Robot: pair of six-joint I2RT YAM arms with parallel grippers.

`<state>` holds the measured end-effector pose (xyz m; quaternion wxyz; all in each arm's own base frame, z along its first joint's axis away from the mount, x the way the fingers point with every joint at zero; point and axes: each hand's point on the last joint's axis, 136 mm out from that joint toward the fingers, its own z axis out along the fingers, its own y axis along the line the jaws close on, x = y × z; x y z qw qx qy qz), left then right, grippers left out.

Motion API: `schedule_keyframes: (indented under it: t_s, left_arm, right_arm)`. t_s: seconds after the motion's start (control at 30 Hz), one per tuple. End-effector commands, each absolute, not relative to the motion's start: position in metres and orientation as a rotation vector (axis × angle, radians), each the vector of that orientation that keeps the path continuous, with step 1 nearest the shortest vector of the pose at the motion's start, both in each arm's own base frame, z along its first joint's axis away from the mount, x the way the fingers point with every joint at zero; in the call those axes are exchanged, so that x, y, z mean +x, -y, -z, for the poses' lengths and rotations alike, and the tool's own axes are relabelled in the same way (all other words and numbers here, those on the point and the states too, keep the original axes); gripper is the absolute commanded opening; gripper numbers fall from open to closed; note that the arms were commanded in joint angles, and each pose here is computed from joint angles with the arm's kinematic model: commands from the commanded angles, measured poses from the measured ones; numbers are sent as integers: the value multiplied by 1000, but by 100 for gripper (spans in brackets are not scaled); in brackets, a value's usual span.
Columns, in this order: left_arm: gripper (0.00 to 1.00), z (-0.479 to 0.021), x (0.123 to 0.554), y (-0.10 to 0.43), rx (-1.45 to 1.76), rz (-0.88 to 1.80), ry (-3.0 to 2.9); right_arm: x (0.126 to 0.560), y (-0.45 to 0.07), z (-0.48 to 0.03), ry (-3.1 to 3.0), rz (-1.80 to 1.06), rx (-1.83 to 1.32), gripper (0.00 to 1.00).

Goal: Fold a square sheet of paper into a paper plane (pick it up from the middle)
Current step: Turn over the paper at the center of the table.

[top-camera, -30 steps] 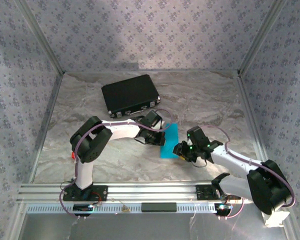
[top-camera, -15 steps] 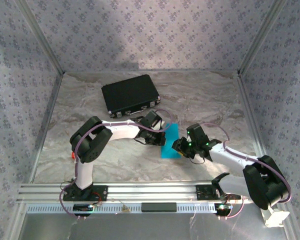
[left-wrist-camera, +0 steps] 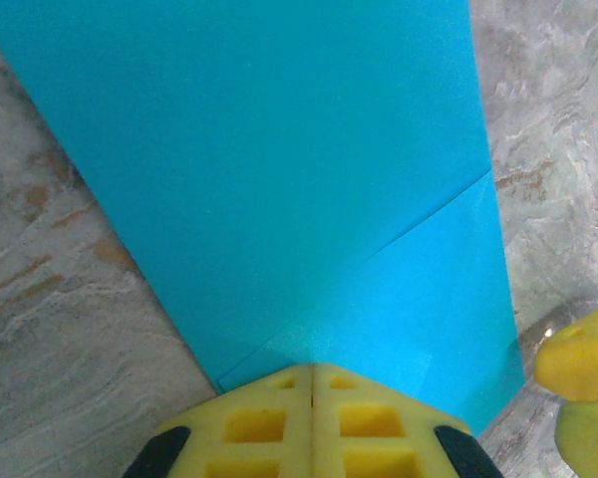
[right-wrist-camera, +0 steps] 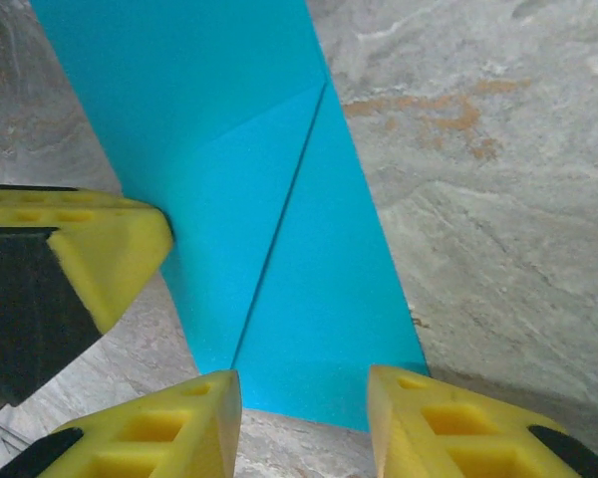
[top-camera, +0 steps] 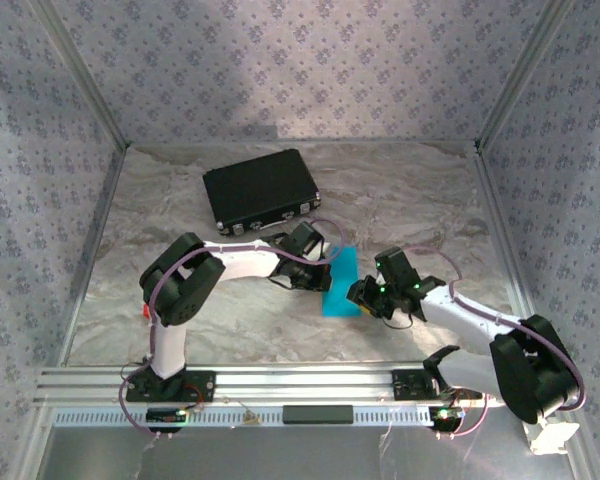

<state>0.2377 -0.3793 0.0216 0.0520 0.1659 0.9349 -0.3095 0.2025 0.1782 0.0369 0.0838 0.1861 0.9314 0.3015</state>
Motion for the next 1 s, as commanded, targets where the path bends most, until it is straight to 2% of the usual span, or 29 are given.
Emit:
schedule_keyframes:
  t_s: [0.0,0.17,0.33,0.43,0.57,0.97]
  left_arm:
    - [2,-9,226,368,502,886,-2905]
    - [2,-8,225,367,510,880,-2906]
    - [2,-6,225,367,514,877,-2911]
    - [2,-8,225,369,516,891,-2904]
    - [2,-8,226,370,512,900,-2902]
    - [2,-8,225,372,501,911,-2905]
  right_arm:
    - [195,-179,-29,-2803,-931,561,40]
    - [194,-175,-14,-2863,-851,566,40]
    - [214,-198,-30,-2742,-1028,494,40]
    - [225,-198,-40,-2691,-1035,463,46]
    - [237,-198,-46,-2675,-1056,429,49]
    - [264,-194,-48,-2640,-1163,405,46]
